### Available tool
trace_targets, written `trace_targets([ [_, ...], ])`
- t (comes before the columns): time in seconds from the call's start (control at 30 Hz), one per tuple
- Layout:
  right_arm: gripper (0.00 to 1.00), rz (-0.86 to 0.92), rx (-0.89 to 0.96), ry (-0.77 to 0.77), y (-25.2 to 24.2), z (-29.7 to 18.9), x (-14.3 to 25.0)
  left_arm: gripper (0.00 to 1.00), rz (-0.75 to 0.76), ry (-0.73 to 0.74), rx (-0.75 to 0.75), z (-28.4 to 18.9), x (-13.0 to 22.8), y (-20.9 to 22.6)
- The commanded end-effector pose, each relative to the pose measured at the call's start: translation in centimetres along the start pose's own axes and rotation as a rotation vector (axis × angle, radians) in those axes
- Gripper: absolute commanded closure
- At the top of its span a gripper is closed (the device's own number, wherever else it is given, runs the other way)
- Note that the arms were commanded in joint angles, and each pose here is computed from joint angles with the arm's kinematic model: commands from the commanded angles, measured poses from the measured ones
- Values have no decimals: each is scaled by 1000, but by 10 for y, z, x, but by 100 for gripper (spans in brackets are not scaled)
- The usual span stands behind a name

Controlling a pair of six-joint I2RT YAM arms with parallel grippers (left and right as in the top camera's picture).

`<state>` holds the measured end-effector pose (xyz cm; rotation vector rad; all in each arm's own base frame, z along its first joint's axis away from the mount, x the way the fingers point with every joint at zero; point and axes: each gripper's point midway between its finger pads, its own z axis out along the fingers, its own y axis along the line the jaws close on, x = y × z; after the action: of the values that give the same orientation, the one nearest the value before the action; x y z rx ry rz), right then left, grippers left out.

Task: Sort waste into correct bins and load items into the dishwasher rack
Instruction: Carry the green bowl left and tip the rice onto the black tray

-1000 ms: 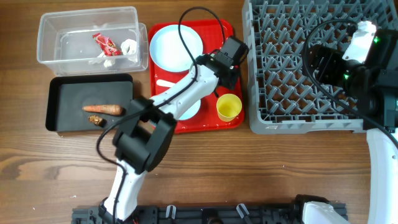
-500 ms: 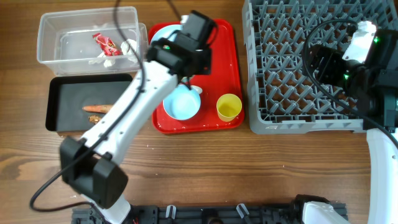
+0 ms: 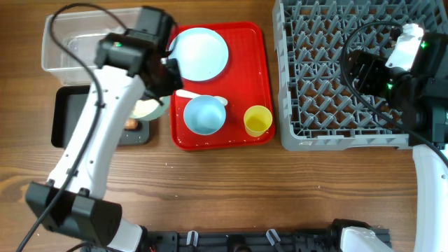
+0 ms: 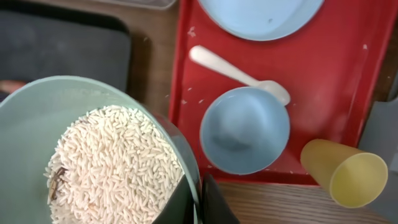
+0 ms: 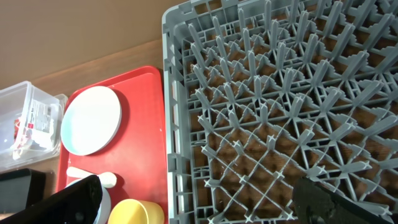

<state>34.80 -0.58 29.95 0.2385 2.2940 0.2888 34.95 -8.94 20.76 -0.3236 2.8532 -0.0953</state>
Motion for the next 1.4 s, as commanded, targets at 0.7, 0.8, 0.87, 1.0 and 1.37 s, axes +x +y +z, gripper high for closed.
trace_targets([
  [0.7,1,4,-9,-11,2,-1,-5,96,-329,27,360,29,-29,126],
  [0.8,0,3,-9,-12,2,-1,-6,96,-383,7,450,39,-31,141],
  [0.87,0,3,-9,-12,2,-1,-5,96,-402,-21,514,44,-32,149],
  [1.0,1,3,-9,-14,2,-1,-6,96,-449,-94,631,53,-34,166],
  [1.37,0,4,-9,-13,2,-1,-6,96,-486,-286,824,38,-52,202],
])
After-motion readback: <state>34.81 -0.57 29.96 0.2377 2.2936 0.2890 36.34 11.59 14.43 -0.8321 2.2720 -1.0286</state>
